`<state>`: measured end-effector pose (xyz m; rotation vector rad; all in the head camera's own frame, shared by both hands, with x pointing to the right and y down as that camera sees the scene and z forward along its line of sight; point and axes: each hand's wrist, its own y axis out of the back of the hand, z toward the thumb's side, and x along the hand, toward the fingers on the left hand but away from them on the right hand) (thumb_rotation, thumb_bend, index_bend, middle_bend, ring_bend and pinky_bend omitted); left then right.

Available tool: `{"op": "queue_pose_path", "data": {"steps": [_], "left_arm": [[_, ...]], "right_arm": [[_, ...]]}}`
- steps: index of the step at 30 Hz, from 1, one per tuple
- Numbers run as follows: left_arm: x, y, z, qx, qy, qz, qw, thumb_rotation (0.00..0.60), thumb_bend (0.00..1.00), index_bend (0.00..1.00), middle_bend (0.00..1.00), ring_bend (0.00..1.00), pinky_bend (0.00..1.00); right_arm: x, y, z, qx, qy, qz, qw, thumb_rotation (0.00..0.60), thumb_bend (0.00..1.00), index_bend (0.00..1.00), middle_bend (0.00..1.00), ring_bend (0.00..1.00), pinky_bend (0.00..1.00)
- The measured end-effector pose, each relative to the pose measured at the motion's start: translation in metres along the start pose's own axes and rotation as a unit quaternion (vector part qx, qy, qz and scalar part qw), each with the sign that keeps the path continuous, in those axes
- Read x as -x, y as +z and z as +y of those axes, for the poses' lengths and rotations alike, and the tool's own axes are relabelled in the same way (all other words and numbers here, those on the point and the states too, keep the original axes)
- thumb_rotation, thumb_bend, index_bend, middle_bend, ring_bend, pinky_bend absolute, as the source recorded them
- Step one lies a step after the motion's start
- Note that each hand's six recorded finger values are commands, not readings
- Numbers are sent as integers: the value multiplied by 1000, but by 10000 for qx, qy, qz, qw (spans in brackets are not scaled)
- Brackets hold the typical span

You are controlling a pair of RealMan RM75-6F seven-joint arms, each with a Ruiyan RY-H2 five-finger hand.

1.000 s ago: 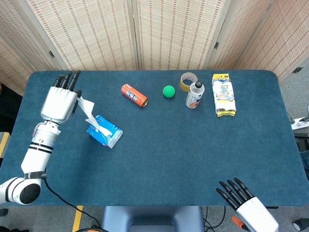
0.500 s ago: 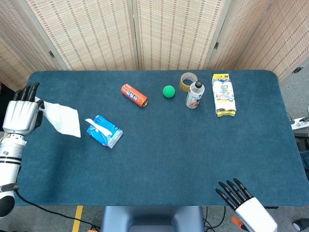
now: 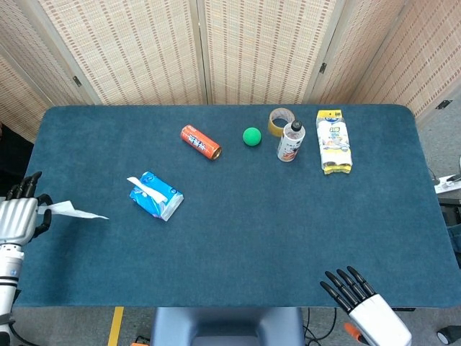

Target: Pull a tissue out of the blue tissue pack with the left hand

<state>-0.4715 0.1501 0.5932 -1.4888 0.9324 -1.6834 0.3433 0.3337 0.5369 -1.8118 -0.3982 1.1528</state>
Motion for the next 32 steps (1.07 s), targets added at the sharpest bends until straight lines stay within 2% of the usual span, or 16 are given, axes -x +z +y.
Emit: {"op": "queue_pose_path", "data": {"steps": [4,7,10,14,16,25,29,32], "left_arm": [[18,5,-17,257,-42,-14,9997,600,601,587,37,1,145],[29,7,-26,330,-65,33,9994,600,579,493,7,0,123],[37,10,-31,350,-121,38,9993,600,493,227,0,0,98],[47,14,-36,352,-184,89,9992,600,354,28,0,0,68],[52,15,-36,375,-162,105,9991,600,330,1,0,0,57],[67,13,-38,372,-150,137,9991,600,276,0,0,0,25],[69,12,-34,386,-51,136,9991,600,276,0,0,0,25],[72,10,-25,460,152,165,9987,600,275,0,0,0,24]], "right_arm": [[0,0,0,-6,-13,-2,10000,600,113,0,0,0,0],[-1,0,1,-4,-17,-9,10000,600,113,0,0,0,0],[-1,0,1,-8,-18,3,10000,600,113,0,0,0,0],[-1,0,1,-12,-26,-8,10000,600,113,0,0,0,0],[-1,-1,2,-17,-37,-18,10000,600,113,0,0,0,0],[-2,1,1,-69,-58,-10,10000,600,113,0,0,0,0],[-3,2,1,-87,-60,12,9999,600,113,0,0,0,0],[-5,3,0,-92,-56,22,9999,600,113,0,0,0,0]]}}
